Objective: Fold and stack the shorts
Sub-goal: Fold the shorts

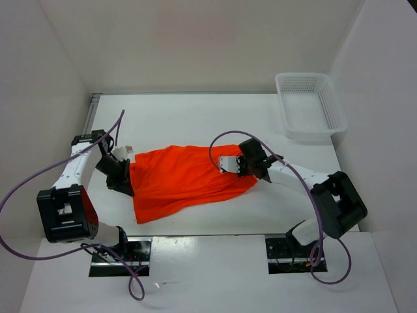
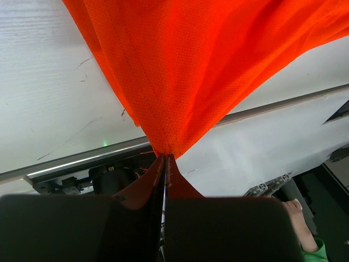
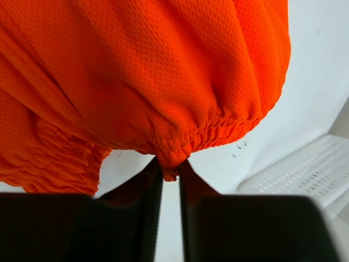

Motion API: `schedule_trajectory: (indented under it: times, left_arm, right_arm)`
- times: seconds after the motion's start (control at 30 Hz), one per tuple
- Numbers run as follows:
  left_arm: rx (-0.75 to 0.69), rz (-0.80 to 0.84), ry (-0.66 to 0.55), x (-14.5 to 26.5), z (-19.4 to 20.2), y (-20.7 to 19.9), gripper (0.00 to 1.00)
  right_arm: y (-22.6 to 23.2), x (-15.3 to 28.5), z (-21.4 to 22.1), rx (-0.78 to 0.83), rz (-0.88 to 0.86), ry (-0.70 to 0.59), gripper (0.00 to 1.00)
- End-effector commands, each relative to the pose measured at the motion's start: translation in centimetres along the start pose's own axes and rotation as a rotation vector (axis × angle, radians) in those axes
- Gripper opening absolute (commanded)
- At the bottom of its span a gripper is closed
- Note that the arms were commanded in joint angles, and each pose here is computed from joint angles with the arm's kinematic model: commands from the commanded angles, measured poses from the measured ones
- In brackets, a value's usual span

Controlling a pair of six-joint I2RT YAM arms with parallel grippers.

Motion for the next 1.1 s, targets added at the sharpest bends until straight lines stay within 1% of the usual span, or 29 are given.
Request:
schedule_trajectory:
  times: [0.0,0.03,0.07,0.1,0.17,0.23,0.3,0.33,0.4,0.43,0.47,0.53,0.57,0.6,0.67,0.73,0.87,0.93,0.97,1.0,1.07]
  left_arm:
    - [-0.005,0.007,-0.04,0.9,-0.8,-0.2,0.0]
    - [0.002,0.012,-0.07,1.6,-1.3,-0.1,0.0]
    - [0.014,0.015,-0.09,2.0,-1.6,0.0,0.0]
    - [0.019,0.028,-0.098,2.3,-2.0,-0.1,0.0]
    - [0.015,0.055,-0.126,3.6,-2.4,-0.7,0.0]
    - [0.035,0.091,-0.127,4.7,-2.5,-1.0,0.0]
    - [0.025,0.074,-0.185,5.9,-2.6,-1.0,0.0]
    - [0.022,0.033,-0.208,6.2,-2.4,-0.6,0.0]
    - [0.006,-0.002,-0.265,7.1,-1.7,-0.5,0.0]
    - [0.007,-0.032,-0.277,7.1,-1.4,-0.1,0.0]
    - [0.001,-0.031,-0.294,7.4,-1.1,-0.2,0.0]
    - [-0.042,-0.026,-0.332,7.8,0.0,-0.9,0.0]
    - [-0.075,-0.002,-0.358,8.0,0.9,-1.5,0.0]
    - [-0.091,0.014,-0.357,7.8,1.5,-1.7,0.0]
    - [-0.177,0.032,-0.359,7.3,3.3,-2.8,0.0]
    - [-0.245,0.008,-0.304,5.7,4.5,-3.0,0.0]
    - [-0.287,-0.071,-0.221,3.5,5.6,-2.1,0.0]
    - [-0.287,-0.098,-0.204,3.0,5.8,-1.7,0.0]
    - [-0.293,-0.113,-0.196,2.8,5.9,-1.5,0.0]
    - [-0.293,-0.113,-0.196,2.8,5.9,-1.5,0.0]
    - [-0.29,-0.124,-0.19,2.7,5.8,-1.4,0.0]
  right_arm:
    - [-1.3,-0.3,-0.3,-0.011,0.066,-0.018,0.15]
    - [-1.3,-0.3,-0.2,-0.012,0.069,-0.008,0.11]
    - [-1.7,-0.1,-0.1,-0.013,0.08,0.0,0.01]
    - [-2.2,0.2,-0.2,-0.015,0.098,-0.004,0.0]
    - [-2.8,1.0,-0.3,-0.017,0.113,-0.008,0.0]
    - [-3.7,2.1,-0.3,-0.018,0.118,0.001,0.0]
    - [-5.5,4.0,-0.9,-0.021,0.151,-0.044,0.0]
    - [-5.2,4.7,-0.9,-0.007,0.11,-0.054,0.0]
    - [-5.9,6.9,-0.9,0.014,0.131,-0.084,0.0]
    - [-5.7,7.4,-0.9,0.04,0.12,-0.101,0.0]
    - [-5.0,7.9,-0.8,0.096,0.087,-0.101,0.0]
    - [-4.5,9.1,-0.8,0.142,0.071,-0.124,0.0]
    - [-3.5,9.1,-0.6,0.176,0.013,-0.126,0.0]
    - [-3.1,9.3,-0.6,0.19,-0.005,-0.132,0.0]
    - [-2.3,9.4,-0.6,0.203,-0.051,-0.14,0.0]
    - [-0.4,9.0,-0.5,0.256,-0.134,-0.138,0.0]
    - [2.3,8.3,-0.6,0.327,-0.202,-0.129,0.0]
    - [2.5,8.2,-1.1,0.349,-0.174,-0.137,0.0]
    - [3.4,7.8,-0.8,0.352,-0.199,-0.12,0.0]
    - [3.7,7.7,-0.9,0.363,-0.201,-0.114,0.02]
    - [4.0,7.3,-0.8,0.373,-0.2,-0.098,0.15]
Point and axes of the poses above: each gripper's point midway between its finger pads, its own x axis back along the fingers, its own y axis along the line the jaws close on, z = x × y, the point moved 6 cm from there along x, back along the fingers, and after that the axes turned 12 degrees about x, right-handed, at the moved point
